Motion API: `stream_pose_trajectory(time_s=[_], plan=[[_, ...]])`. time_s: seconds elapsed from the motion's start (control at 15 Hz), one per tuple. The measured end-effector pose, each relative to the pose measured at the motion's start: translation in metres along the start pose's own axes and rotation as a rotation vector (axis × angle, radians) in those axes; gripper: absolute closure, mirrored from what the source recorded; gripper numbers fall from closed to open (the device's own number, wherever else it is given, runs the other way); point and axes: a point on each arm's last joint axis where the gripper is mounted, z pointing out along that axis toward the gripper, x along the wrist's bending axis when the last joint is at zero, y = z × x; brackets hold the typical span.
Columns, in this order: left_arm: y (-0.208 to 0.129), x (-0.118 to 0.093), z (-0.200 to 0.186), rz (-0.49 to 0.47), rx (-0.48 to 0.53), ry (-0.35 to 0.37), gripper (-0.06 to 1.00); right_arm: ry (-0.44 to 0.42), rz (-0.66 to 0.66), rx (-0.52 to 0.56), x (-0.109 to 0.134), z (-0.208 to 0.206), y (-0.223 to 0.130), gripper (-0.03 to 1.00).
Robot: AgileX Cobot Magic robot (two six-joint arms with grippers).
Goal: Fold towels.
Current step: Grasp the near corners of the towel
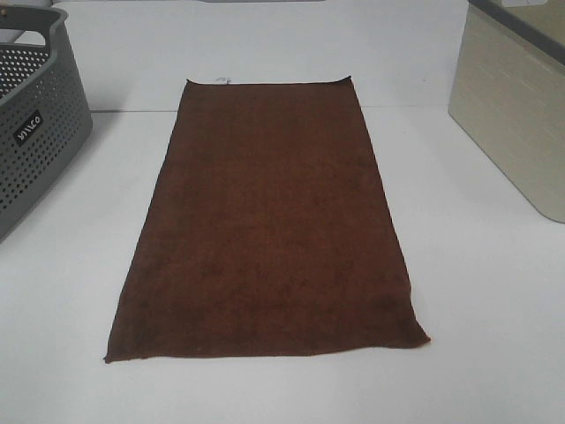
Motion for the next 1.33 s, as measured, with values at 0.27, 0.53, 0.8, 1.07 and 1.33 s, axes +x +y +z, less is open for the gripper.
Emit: stream_pose_trajectory(time_s=[0.27, 0.53, 0.8, 1.07, 1.33], plan=[[0.0, 0.0, 0.0, 0.0, 0.0, 0.0, 0.21, 0.0, 0.0, 0.0, 0.0, 0.0, 0.0, 0.14], [0.0, 0.0, 0.0, 0.0, 0.0, 0.0, 0.21, 0.0, 0.0, 0.0, 0.0, 0.0, 0.0, 0.14], [0.0, 0.0, 0.0, 0.0, 0.0, 0.0, 0.21, 0.0, 0.0, 0.0, 0.0, 0.0, 0.0, 0.14], [0.0, 0.0, 0.0, 0.0, 0.0, 0.0, 0.21, 0.0, 0.0, 0.0, 0.0, 0.0, 0.0, 0.14], [0.0, 0.0, 0.0, 0.0, 0.0, 0.0, 0.21, 0.0, 0.0, 0.0, 0.0, 0.0, 0.0, 0.14]])
